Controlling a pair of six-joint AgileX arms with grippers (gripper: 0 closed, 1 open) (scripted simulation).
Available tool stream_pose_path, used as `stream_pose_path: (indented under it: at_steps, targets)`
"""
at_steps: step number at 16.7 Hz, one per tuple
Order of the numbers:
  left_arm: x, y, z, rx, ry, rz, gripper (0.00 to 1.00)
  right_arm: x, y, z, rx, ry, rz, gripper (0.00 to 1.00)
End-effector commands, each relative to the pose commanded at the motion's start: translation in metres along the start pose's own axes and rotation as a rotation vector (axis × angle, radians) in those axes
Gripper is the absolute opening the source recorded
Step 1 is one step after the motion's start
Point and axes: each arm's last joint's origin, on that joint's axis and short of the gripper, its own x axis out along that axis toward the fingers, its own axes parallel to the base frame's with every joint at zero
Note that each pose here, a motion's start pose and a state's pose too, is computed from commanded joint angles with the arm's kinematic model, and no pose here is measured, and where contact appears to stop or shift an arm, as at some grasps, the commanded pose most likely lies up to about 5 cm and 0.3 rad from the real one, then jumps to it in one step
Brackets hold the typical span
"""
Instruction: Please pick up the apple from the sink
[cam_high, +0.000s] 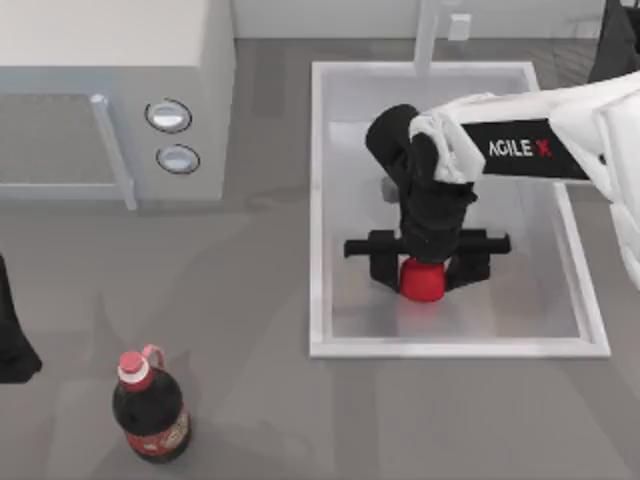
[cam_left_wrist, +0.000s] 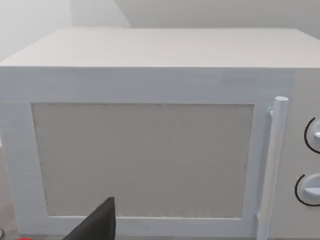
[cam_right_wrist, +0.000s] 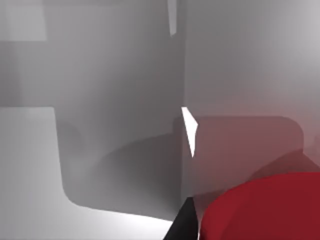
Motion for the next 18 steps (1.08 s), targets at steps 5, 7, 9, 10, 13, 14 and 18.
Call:
stream_pose_path:
  at_steps: [5,7,9,10,13,14,18]
  targets:
    - [0.000,0.000,0.000,0.000,0.000,0.000,1.00,-0.025,0.009,0.015,0.000,0.021,-0.011,0.00]
    - [0.000,0.000,0.000,0.000,0.000,0.000,1.00,-0.052,0.015,0.025,-0.001,0.029,-0.016,0.00]
    - [0.000,0.000,0.000,0.000,0.000,0.000,1.00,-0.091,0.019,0.033,-0.001,0.027,-0.015,0.00]
    - [0.000,0.000,0.000,0.000,0.000,0.000,1.00,-0.114,0.020,0.036,-0.001,0.023,-0.012,0.00]
    - [0.000,0.000,0.000,0.000,0.000,0.000,1.00,-0.178,0.016,0.031,0.000,0.012,-0.006,0.00]
    - [0.000,0.000,0.000,0.000,0.000,0.000,1.00,-0.195,0.012,0.027,0.000,0.010,-0.006,0.00]
    - [0.000,0.000,0.000,0.000,0.000,0.000,1.00,-0.241,0.001,0.012,0.000,0.001,0.000,0.00]
